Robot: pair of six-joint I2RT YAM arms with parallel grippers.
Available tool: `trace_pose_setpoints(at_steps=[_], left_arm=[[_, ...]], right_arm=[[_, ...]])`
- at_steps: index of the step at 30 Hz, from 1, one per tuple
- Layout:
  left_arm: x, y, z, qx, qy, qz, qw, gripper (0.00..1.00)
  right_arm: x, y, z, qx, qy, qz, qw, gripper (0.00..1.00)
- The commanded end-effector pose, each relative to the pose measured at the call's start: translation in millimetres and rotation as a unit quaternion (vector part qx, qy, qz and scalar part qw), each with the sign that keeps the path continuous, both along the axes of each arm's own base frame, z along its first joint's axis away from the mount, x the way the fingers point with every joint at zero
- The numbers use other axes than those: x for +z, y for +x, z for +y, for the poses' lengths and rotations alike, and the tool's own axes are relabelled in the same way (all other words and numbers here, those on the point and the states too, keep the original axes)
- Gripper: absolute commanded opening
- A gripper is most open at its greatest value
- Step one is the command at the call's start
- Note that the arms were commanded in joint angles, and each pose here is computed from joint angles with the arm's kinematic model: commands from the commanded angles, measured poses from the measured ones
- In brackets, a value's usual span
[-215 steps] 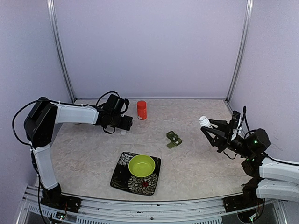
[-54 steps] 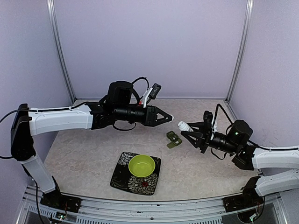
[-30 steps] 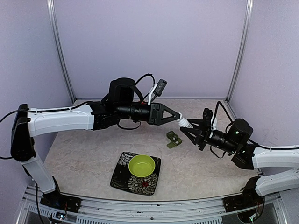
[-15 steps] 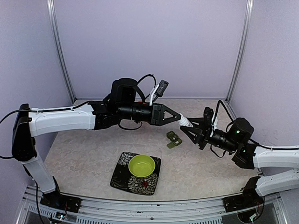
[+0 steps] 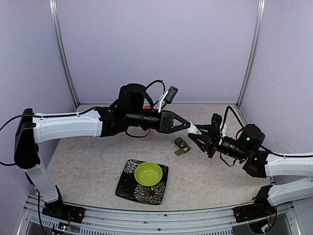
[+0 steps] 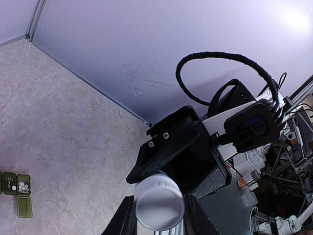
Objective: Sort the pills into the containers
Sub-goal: Close the lid of the pill bottle.
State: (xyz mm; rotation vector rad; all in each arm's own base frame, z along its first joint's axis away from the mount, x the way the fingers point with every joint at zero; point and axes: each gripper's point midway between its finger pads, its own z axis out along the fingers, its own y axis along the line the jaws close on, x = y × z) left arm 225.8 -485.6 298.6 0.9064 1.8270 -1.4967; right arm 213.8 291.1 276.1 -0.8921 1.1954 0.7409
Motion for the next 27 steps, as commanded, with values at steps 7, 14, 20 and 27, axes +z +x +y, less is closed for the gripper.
trace_pose_setpoints(at_steps=[7,14,20,27], left_arm=[[-8,-13,-13,-0.043,0.006,0.018,0.999,0.28],[-8,-23,-16,-0.078,-0.007,0.018,0.997,0.28],[-7,-27,-13,-0.090,0.001,-0.039,0.995,0.28],[1,-26,-4,-0.082,-0.004,-0.124,0.989,0.29]], right_arm=[[19,-5,1,-0.026,-0.016,-0.054,0.998,0.00],[19,-8,-1,-0.030,-0.034,-0.070,0.997,0.00],[29,-23,10,0.034,-0.005,-0.015,0.999,0.00],[31,-38,16,0.095,0.034,0.084,0.991,0.00]])
